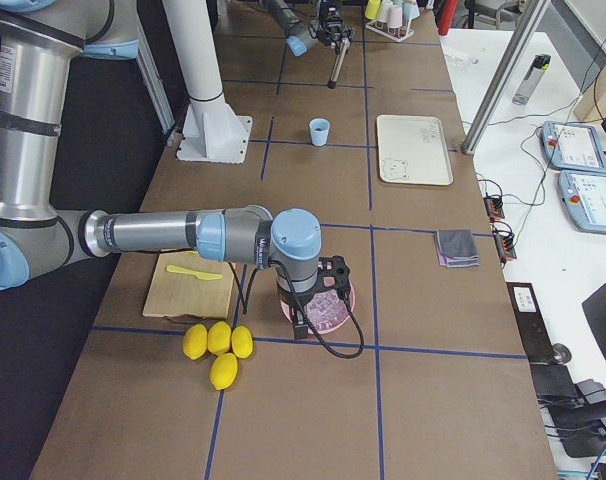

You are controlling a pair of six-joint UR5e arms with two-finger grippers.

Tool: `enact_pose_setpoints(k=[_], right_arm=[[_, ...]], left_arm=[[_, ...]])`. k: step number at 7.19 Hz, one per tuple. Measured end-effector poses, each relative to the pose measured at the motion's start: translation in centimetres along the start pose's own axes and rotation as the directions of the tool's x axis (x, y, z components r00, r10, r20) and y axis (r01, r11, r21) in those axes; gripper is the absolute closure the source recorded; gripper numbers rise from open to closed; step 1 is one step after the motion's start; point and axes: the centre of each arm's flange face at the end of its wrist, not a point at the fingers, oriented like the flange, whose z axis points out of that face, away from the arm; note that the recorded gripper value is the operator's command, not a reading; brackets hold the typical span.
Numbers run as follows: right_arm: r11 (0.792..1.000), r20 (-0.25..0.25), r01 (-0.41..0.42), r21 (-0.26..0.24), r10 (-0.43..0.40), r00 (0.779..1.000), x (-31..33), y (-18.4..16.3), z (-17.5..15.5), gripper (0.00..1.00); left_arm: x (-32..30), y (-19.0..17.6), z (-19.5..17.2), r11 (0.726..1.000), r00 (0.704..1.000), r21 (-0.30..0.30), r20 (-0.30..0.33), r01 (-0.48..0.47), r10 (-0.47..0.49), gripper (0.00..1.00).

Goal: Mash ice and strawberries in cup
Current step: 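Carry the muddler with the left gripper over the cup and lower it in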

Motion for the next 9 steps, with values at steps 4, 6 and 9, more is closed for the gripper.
enact_pose_setpoints(k=[4, 6, 9], right_arm=[[1.0, -0.001, 0.001, 0.0, -0.001, 1.0, 0.0, -0.1, 0.0, 0.01], [1.0, -0.001, 0.001, -0.001, -0.001, 1.0, 0.0, -0.1, 0.1, 0.01], [1.0, -0.001, -0.001, -0.004, 0.001, 1.0, 0.1, 0.0, 0.2, 0.01]], left_arm=[[2.6, 7.2, 1.5, 0.996, 1.0, 0.082, 0.018, -0.026, 0.025, 1.0], [2.6, 10.1, 2.4, 0.995, 0.999, 0.103, 0.045, -0.013, 0.008, 1.0], [2.6, 11.7, 2.8, 0.995, 0.999, 0.102, 0.054, -0.007, 0.001, 1.0]])
